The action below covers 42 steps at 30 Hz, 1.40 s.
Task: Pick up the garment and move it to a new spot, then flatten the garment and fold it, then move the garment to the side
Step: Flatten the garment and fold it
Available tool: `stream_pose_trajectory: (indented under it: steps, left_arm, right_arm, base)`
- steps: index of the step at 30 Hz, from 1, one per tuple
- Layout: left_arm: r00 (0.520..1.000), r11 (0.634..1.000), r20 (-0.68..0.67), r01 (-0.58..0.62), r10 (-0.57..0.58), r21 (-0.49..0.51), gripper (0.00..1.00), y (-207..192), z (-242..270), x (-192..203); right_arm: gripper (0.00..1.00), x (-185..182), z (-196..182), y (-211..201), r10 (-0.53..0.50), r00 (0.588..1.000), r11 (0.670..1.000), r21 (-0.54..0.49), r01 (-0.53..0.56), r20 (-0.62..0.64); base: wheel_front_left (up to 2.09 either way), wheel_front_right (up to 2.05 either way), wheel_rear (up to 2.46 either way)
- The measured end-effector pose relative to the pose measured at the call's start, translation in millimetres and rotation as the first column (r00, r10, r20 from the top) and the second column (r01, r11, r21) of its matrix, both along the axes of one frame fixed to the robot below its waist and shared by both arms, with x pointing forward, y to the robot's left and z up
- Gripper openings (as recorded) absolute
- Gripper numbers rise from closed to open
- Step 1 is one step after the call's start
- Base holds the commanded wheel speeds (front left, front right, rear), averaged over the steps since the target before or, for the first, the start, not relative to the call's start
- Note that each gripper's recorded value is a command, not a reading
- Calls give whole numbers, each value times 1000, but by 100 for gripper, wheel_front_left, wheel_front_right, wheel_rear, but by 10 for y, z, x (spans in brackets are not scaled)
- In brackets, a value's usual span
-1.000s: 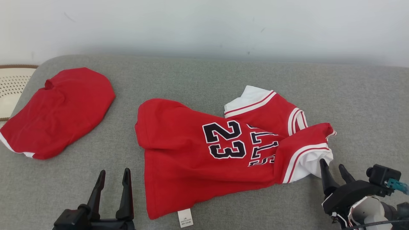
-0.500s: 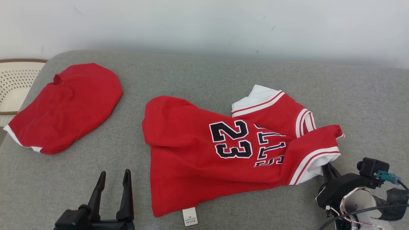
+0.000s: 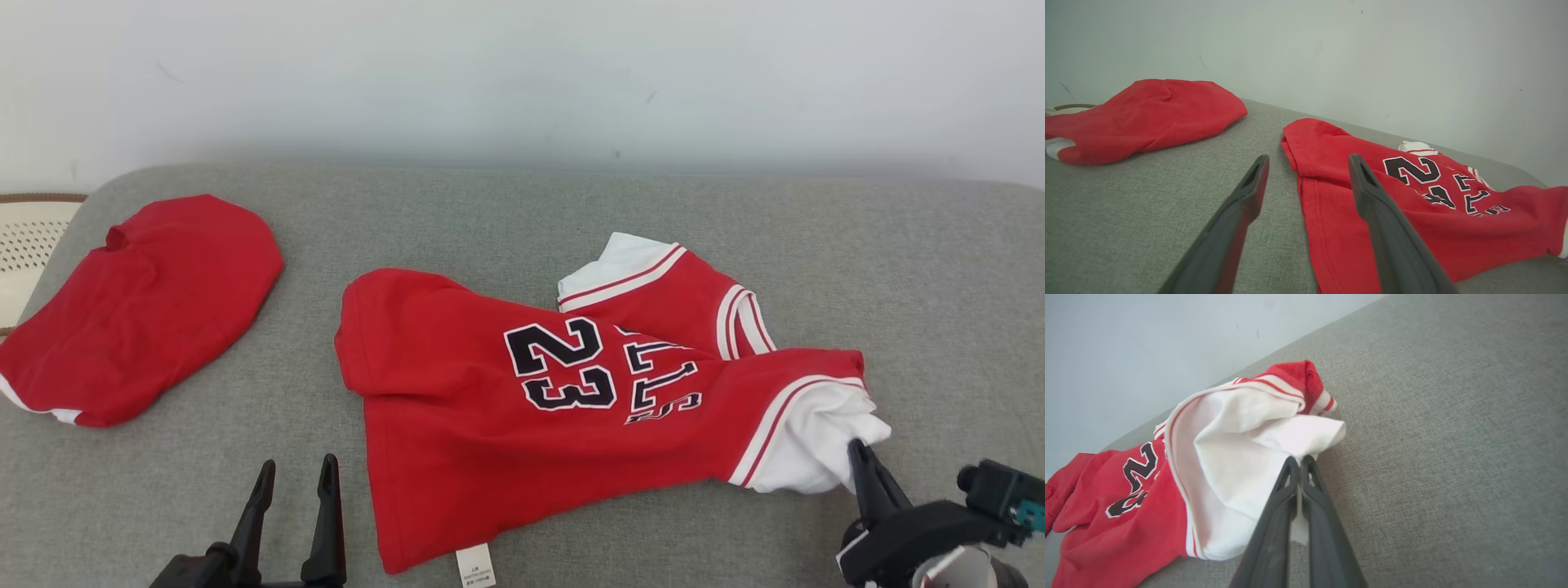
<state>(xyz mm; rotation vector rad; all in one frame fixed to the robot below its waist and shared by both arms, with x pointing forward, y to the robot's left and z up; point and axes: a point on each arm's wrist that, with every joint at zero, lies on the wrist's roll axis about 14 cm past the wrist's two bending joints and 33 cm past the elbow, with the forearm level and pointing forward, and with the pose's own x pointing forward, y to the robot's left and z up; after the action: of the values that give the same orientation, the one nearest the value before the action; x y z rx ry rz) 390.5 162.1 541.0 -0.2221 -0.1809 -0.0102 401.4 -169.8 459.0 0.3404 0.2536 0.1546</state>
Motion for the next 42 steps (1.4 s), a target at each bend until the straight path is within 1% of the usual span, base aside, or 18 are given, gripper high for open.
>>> stream_pose_trajectory:
  steps: [7, 11, 14, 18, 19, 20, 21, 22, 25, 30, 31, 33, 36, 37, 38, 39, 42]
  left_arm:
    - [1000, 1000, 1, 10, -10, -4, 100, -44, 7, 9]
    - [1000, 1000, -2, 7, -7, -6, 100, -27, -6, 10]
    - [1000, 1000, -6, 8, -8, -6, 100, -26, -19, 16]
    - [1000, 1000, -10, 10, -10, -6, 100, -35, -35, 25]
    - [1000, 1000, -11, 10, -10, -6, 100, -36, -36, 25]
    - [1000, 1000, -10, 11, -11, -6, 100, -37, -33, 24]
    - [1000, 1000, -10, 11, -11, -6, 100, -37, -33, 24]
    - [1000, 1000, -8, 11, -11, -6, 100, -39, -27, 22]
    - [1000, 1000, -5, 10, -10, -6, 100, -35, -15, 18]
    - [1000, 1000, 1, 8, -8, -6, 100, -27, 6, 6]
    - [1000, 1000, 4, 6, -6, -6, 100, -19, 16, -3]
    - [1000, 1000, 5, 5, -5, -6, 100, -15, 21, -7]
    - [1000, 1000, 7, 1, -1, -6, 100, -4, 26, -27]
    - [1000, 1000, 7, 1, -1, -6, 100, -4, 26, -27]
    - [1000, 1000, 2, -4, 4, -6, 100, 12, 10, -53]
    - [1000, 1000, 6, -6, 6, -6, 100, 18, 21, -56]
    - [1000, 1000, 22, -10, 10, -4, 100, 25, 74, -69]
  right_arm:
    - [0, -320, 120, 16, -46, 999, 995, 92, 48, -30]
    - [0, -504, 131, -18, -59, 995, 988, 139, 70, -76]
    - [0, -616, 135, -62, -61, 992, 985, 154, 77, -108]
    - [0, -746, 35, -97, -62, 985, 982, 169, 90, -164]
    - [38, -760, 22, -106, -64, 983, 981, 168, 93, -170]
    - [100, -768, 20, -109, -63, 983, 982, 163, 92, -172]
    - [100, -768, 20, -109, -63, 983, 982, 163, 92, -172]
    - [100, -755, 71, -158, -82, 986, 985, 141, 103, -146]
    - [100, -700, 225, -271, -119, 991, 992, 37, 121, -64]
    - [100, -659, 345, -292, -132, 991, 991, 22, 132, -3]
    - [100, -630, 419, -296, -135, 990, 991, 5, 135, 33]
    - [100, -625, 445, -293, -134, 990, 991, -9, 135, 48]
    - [100, -554, 642, -265, -129, 981, 990, -43, 137, 145]
    - [100, -554, 642, -265, -129, 981, 990, -43, 137, 145]
    - [100, -527, 733, -236, -121, 973, 988, -72, 138, 196]
    - [100, -529, 770, -225, -117, 968, 985, -96, 140, 220]
    - [100, -502, 939, -196, -106, 945, 980, -130, 152, 309]
  base:
    - [0, 0, 0]
    - [0, 0, 0]
    - [0, 0, 0]
    - [0, 0, 0]
    - [0, 0, 0]
    - [0, 0, 0]
    - [0, 0, 0]
    - [0, 0, 0]
    - [0, 0, 0]
    - [0, 0, 0]
    - [0, 0, 0]
    - [0, 0, 0]
    - [0, 0, 0]
    - [0, 0, 0]
    - [0, 0, 0]
    - [0, 0, 0]
    - [0, 0, 0]
